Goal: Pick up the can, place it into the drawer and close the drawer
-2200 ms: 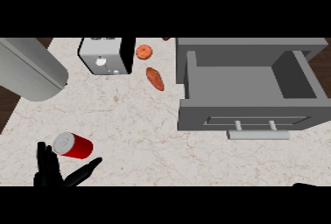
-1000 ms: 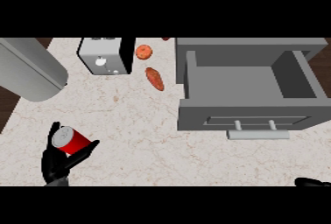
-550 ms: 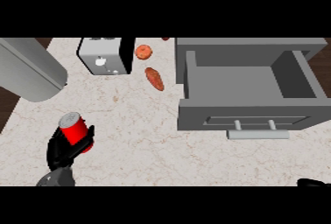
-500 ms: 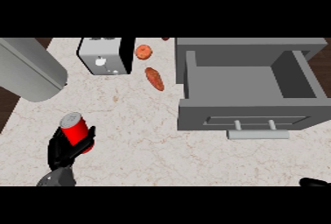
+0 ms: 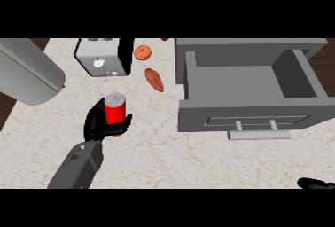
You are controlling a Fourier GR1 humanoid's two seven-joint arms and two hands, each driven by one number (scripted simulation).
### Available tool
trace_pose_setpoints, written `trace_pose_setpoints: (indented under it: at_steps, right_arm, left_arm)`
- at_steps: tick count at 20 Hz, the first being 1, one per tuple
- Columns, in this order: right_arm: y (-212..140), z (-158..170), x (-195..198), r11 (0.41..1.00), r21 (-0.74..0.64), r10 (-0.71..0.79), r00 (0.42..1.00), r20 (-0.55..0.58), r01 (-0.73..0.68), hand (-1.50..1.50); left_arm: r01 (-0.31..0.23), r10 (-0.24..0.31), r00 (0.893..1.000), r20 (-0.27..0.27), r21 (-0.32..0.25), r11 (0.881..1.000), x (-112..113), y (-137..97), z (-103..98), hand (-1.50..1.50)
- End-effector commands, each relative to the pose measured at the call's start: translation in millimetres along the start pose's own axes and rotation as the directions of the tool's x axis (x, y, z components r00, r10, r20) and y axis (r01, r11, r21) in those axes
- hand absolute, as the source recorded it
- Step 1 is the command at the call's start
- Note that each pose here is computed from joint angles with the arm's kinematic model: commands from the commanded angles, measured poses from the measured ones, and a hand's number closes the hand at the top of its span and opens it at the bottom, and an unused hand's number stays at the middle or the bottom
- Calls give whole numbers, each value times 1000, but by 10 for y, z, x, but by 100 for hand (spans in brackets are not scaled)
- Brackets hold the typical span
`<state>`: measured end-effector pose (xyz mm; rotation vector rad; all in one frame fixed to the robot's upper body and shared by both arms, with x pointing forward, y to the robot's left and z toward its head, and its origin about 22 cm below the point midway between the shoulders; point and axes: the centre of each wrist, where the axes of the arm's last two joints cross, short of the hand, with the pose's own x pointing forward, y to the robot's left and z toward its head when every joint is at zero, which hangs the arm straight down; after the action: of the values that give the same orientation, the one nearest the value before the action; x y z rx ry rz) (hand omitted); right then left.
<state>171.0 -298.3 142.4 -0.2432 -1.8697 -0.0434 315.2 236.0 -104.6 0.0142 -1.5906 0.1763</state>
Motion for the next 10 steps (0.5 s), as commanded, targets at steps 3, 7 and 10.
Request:
trace_pose_setpoints:
  at_steps: [3,7,10]
  right_arm:
    - [29,-2,-12,1000,-27,2,1000,14,-1,-150]
    - [-39,85,130,1000,-23,12,1000,-9,-12,-150]
    - [-140,142,-51,999,-40,26,1000,4,-26,-150]
  left_arm:
    - [-28,32,999,27,-124,992,191,-331,-268,150]
    - [16,-12,1000,28,-162,987,464,-412,-434,150]
    - [39,-23,996,89,-184,982,765,-758,-553,150]
